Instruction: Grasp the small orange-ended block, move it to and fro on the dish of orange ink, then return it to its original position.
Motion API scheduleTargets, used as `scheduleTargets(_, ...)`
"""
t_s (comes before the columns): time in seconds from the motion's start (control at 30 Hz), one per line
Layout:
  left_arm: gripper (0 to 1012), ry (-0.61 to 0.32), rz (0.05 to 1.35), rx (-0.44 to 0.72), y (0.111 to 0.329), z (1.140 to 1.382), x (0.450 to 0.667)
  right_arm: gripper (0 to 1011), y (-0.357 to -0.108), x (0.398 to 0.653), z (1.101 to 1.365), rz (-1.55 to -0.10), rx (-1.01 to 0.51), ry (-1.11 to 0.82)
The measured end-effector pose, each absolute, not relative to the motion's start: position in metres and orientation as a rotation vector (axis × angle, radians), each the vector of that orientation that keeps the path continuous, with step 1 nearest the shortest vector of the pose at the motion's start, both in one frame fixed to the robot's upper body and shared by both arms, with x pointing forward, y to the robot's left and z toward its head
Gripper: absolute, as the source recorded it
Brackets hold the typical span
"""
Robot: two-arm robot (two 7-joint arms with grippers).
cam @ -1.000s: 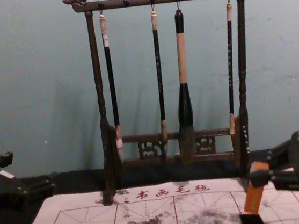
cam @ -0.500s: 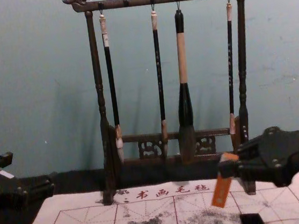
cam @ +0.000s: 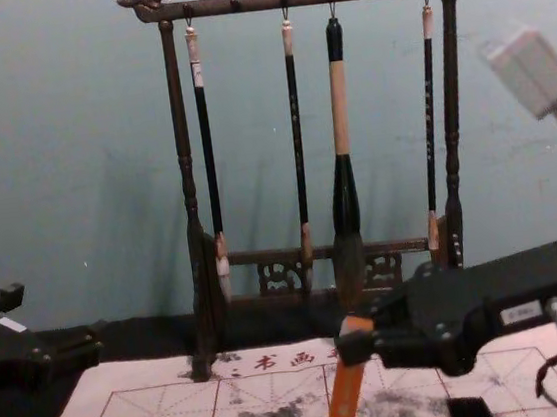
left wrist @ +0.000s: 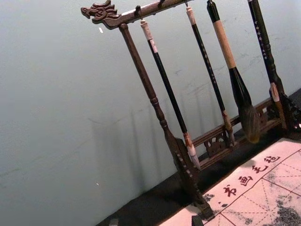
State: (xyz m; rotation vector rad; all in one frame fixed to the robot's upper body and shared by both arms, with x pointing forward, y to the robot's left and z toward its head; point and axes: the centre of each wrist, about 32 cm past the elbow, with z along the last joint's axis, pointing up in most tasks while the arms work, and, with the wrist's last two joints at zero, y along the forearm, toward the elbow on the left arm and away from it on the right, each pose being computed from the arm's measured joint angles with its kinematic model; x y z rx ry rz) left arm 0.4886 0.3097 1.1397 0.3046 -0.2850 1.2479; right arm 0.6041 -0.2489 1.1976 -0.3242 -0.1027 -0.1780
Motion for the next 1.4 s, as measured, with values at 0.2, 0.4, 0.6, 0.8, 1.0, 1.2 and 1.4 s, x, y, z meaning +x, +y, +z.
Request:
scheduleTargets(0.2, 1001, -0.285, 1.248, 0.304, 0.310, 1.140, 0.489, 134, -0.238, 0.611, 1.195, -0.135, -0.353, -0.095)
scheduleTargets(0.4, 1001, -0.285, 1.248, 0.304, 0.310, 1.140, 0.489, 134, -0.232, 0.615, 1.193, -0.105, -0.371, -0.088)
scheduleTargets(0.6, 1001, -0.285, 1.248, 0.304, 0.310, 1.140, 0.489, 134, -0.227, 0.620, 1.192, -0.086, -0.396, -0.086)
scheduleTargets(0.8, 1001, -0.285, 1.248, 0.304, 0.310, 1.140, 0.489, 134, -0.226, 0.624, 1.192, -0.079, -0.415, -0.088)
scheduleTargets(1.0, 1002, -0.285, 1.248, 0.304, 0.310, 1.140, 0.489, 134, -0.224, 0.626, 1.192, -0.074, -0.428, -0.090)
scheduleTargets(1.2, 1002, -0.285, 1.248, 0.305, 0.310, 1.140, 0.489, 134, -0.223, 0.628, 1.190, -0.071, -0.442, -0.090)
scheduleTargets(1.4, 1001, -0.285, 1.248, 0.304, 0.310, 1.140, 0.489, 134, -0.222, 0.629, 1.189, -0.067, -0.453, -0.093)
